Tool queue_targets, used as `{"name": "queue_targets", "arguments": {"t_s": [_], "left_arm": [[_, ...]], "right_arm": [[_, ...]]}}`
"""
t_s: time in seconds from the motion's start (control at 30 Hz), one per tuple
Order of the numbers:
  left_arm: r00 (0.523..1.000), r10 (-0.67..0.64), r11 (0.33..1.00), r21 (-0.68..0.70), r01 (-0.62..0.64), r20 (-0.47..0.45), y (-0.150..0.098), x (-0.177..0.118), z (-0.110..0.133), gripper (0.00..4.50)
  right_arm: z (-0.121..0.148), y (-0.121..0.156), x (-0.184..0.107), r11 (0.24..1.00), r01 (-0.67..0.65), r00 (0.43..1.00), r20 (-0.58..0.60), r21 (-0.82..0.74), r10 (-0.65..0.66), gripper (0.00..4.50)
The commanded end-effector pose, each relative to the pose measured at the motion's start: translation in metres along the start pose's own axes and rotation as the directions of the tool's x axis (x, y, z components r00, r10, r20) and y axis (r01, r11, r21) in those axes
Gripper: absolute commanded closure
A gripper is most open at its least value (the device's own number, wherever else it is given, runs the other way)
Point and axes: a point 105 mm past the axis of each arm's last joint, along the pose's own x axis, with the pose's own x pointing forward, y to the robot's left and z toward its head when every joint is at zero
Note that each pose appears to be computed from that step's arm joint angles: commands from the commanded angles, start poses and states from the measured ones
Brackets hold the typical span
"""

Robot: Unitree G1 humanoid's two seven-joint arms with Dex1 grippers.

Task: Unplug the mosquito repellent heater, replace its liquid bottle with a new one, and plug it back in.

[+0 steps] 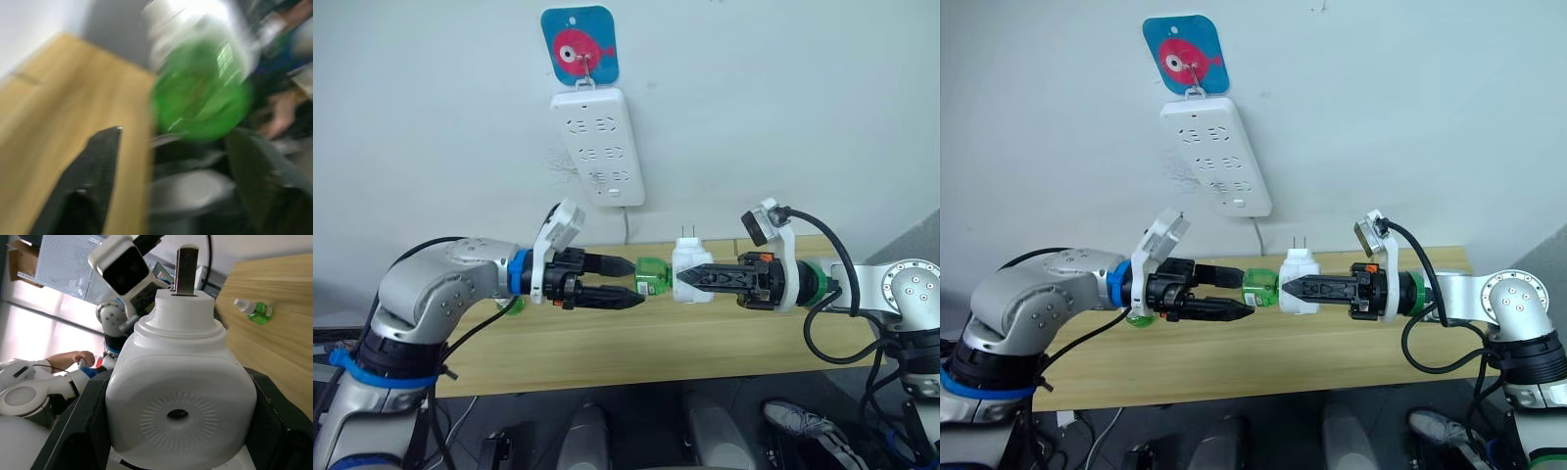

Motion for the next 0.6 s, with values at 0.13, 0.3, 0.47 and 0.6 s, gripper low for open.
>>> {"name": "queue_targets", "arguments": {"t_s": [0.13,0.3,0.47,0.6], "left_arm": [[0.984,0.026,0.834,0.538,-0.119,0.178,-0.005,0.005,0.015,0.34],[0.961,-0.044,0.762,0.632,-0.144,0.273,-0.018,0.010,0.028,0.34],[0.952,-0.081,0.733,0.665,-0.142,0.294,-0.020,0.014,0.035,0.34],[0.954,-0.119,0.737,0.668,-0.102,0.276,-0.024,0.014,0.031,1.18]], "right_arm": [[0.002,0.009,0.000,0.999,-0.034,0.999,0.002,-0.023,0.034,1.46],[0.001,0.010,-0.001,0.999,-0.033,0.999,0.001,-0.022,0.033,1.46],[0.002,0.010,-0.001,0.999,-0.032,0.999,0.000,-0.023,0.032,1.46],[0.002,0.010,0.000,0.999,-0.031,1.000,0.001,-0.023,0.031,1.46]]}}
